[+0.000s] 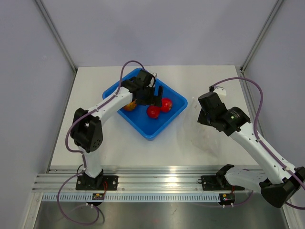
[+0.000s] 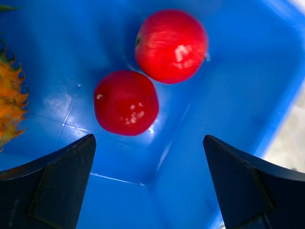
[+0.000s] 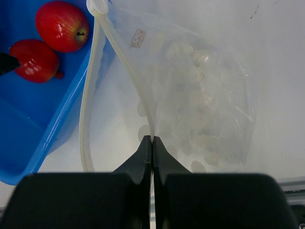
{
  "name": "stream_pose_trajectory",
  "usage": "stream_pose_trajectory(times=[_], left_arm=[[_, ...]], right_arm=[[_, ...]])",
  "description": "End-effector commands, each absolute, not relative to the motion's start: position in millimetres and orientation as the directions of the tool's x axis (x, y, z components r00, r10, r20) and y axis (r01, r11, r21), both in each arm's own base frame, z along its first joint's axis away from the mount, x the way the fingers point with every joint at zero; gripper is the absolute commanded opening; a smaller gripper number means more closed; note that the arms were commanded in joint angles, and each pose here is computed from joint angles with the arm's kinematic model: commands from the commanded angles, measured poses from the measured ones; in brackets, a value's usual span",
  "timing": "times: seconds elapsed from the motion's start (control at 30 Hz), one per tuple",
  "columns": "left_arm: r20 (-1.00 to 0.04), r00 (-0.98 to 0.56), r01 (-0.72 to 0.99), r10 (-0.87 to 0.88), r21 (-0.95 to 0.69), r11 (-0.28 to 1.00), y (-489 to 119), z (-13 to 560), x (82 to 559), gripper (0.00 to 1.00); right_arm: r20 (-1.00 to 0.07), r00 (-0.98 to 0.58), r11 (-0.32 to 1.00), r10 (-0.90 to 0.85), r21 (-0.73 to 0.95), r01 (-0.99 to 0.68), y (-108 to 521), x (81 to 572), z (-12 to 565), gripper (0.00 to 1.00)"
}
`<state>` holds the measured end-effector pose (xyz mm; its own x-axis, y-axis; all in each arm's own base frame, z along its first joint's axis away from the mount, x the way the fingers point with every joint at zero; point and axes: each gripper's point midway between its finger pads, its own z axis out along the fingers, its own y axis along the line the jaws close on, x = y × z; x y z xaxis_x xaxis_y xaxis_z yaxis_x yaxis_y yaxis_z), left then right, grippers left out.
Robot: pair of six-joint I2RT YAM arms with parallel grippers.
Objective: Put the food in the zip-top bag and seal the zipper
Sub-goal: Open the zipper of the food storage bag at the center of the board, then pick up the fake fruit from the bin.
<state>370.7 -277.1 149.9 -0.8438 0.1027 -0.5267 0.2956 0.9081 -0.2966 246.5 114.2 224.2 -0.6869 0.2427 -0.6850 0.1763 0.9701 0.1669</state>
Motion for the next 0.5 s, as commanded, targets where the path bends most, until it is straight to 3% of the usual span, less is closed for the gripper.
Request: stream_pose_trajectory(times=[0.0,0.37,0.47], left_arm=[[-0.549,-0.826,0.287,0.124,-0.221,0.932,-271,130,386,0.99],[-0.485,-0.854,0.29,0.187,-0.146,0.946,-269,83,397,0.97],[-0.469,-0.862,0.291,0.194,-0.143,0.946,-270,76,396,0.91]], right_arm=[[-0.707,-0.658,0.966,0.259,0.206,0.159,120,252,241,0.0],[-0.702,-0.662,0.965,0.261,0.213,0.154,124,255,238,0.0],[-0.7,-0.665,0.965,0.261,0.215,0.153,126,256,237,0.0]])
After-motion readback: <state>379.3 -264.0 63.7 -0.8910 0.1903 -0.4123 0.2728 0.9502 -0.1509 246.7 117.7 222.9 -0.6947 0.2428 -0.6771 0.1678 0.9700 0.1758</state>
